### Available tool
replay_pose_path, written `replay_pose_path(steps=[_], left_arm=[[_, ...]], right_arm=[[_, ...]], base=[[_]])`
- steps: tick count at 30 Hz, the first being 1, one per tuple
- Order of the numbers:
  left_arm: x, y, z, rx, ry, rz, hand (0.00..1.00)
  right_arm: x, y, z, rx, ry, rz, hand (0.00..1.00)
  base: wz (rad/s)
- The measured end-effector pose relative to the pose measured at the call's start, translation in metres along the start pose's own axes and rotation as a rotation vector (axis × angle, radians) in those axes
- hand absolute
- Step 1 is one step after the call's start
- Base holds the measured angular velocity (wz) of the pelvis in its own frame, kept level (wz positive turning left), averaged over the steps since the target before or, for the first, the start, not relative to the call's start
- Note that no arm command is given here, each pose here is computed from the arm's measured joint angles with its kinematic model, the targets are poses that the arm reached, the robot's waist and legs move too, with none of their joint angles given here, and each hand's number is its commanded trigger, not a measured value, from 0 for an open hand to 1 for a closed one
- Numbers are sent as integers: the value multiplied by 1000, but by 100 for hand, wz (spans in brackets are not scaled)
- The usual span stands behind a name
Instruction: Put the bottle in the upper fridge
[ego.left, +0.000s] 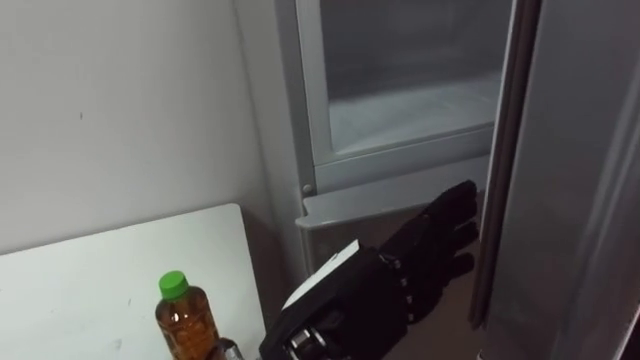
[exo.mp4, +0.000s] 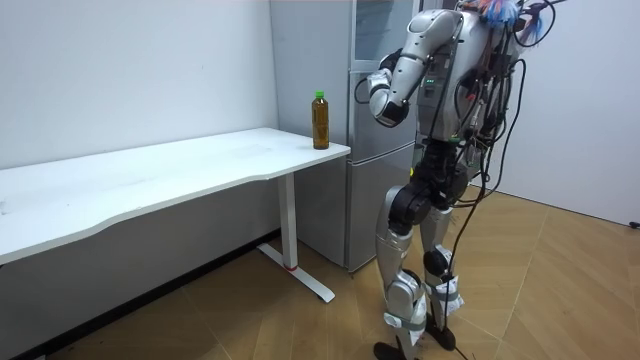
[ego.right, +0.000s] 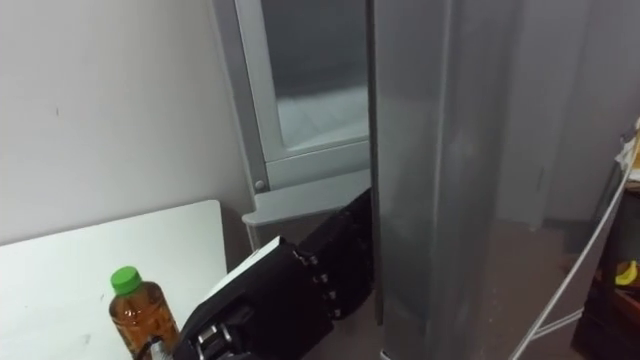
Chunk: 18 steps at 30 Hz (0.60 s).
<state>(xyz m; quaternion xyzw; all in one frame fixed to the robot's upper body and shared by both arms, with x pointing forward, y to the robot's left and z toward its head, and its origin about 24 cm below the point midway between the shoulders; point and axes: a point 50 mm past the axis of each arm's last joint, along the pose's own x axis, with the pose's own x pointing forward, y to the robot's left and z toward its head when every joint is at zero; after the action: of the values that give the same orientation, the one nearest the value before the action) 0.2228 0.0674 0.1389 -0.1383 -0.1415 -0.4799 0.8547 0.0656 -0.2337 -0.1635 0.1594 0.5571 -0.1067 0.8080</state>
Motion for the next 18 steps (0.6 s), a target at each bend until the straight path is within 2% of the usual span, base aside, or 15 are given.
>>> replay_pose_path(steps=[13,18], left_arm=[[1,-1,1,-2,-8,-20,0],[9,-1,7,24,-27,-51,0]], right_arm=[[0,-1,1,-4,-5,4,0],[-1,-4,3,-12,-9,-2,0]], base=[[-5],[0]])
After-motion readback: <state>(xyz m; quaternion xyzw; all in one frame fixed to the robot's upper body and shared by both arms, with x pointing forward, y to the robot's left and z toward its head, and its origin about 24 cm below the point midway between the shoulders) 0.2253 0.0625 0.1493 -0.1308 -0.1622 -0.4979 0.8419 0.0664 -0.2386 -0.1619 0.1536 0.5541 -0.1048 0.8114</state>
